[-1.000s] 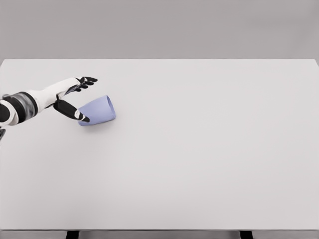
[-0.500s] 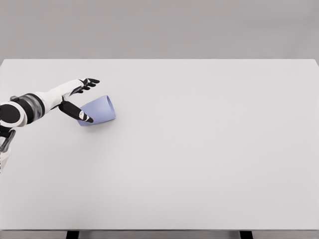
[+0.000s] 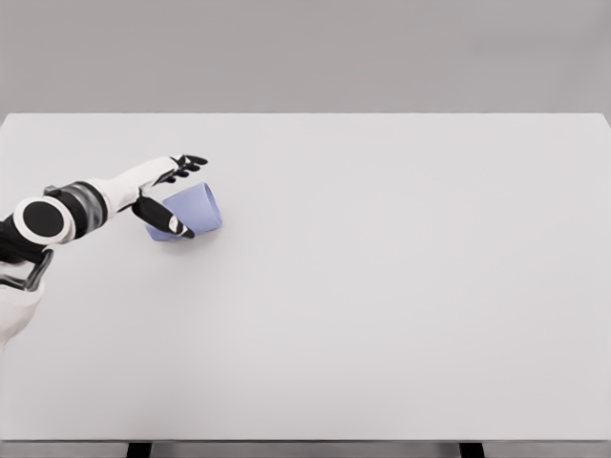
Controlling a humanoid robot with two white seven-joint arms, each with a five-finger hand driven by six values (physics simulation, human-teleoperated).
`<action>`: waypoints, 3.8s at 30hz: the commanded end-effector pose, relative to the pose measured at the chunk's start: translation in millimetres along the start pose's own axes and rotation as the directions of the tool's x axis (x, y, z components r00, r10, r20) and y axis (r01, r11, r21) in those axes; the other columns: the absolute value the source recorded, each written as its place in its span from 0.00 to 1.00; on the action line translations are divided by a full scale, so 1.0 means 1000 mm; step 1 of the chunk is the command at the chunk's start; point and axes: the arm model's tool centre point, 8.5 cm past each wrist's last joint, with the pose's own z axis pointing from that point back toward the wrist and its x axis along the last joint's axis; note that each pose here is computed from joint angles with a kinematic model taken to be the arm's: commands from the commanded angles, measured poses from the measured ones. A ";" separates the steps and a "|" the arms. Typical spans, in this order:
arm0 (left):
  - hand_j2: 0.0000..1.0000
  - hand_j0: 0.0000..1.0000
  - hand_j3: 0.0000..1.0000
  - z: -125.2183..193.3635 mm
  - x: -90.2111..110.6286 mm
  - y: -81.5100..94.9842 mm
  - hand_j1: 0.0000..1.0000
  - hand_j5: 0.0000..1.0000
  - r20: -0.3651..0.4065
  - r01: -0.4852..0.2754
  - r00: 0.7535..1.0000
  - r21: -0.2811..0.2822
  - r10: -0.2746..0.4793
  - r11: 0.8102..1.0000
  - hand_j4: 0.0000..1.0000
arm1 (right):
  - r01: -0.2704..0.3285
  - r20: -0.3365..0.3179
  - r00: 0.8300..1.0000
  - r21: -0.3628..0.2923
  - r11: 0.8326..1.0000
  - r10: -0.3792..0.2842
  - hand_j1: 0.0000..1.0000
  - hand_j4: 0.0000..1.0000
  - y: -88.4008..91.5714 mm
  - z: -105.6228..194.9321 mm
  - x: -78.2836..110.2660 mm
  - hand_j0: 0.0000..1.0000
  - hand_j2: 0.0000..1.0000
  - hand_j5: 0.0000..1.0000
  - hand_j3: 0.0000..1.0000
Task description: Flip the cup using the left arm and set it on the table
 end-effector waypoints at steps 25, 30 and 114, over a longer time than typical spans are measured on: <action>0.96 0.96 0.96 -0.022 -0.012 -0.009 0.96 0.96 -0.059 -0.017 0.998 -0.019 0.016 1.000 0.96 | 0.000 0.000 1.000 0.000 1.000 0.000 1.00 1.00 0.000 0.000 0.000 1.00 1.00 1.00 1.00; 0.85 0.85 0.85 -0.023 -0.012 -0.011 0.85 0.85 -0.056 -0.021 0.998 -0.022 0.020 1.000 0.85 | 0.000 0.000 1.000 0.000 1.000 0.000 1.00 1.00 0.000 0.000 0.000 1.00 1.00 1.00 1.00; 0.46 0.46 0.46 -0.042 -0.073 0.007 0.46 0.46 0.512 -0.491 0.726 -0.080 0.458 0.868 0.46 | 0.000 0.001 1.000 0.001 1.000 0.000 1.00 1.00 0.000 0.000 0.001 1.00 1.00 1.00 1.00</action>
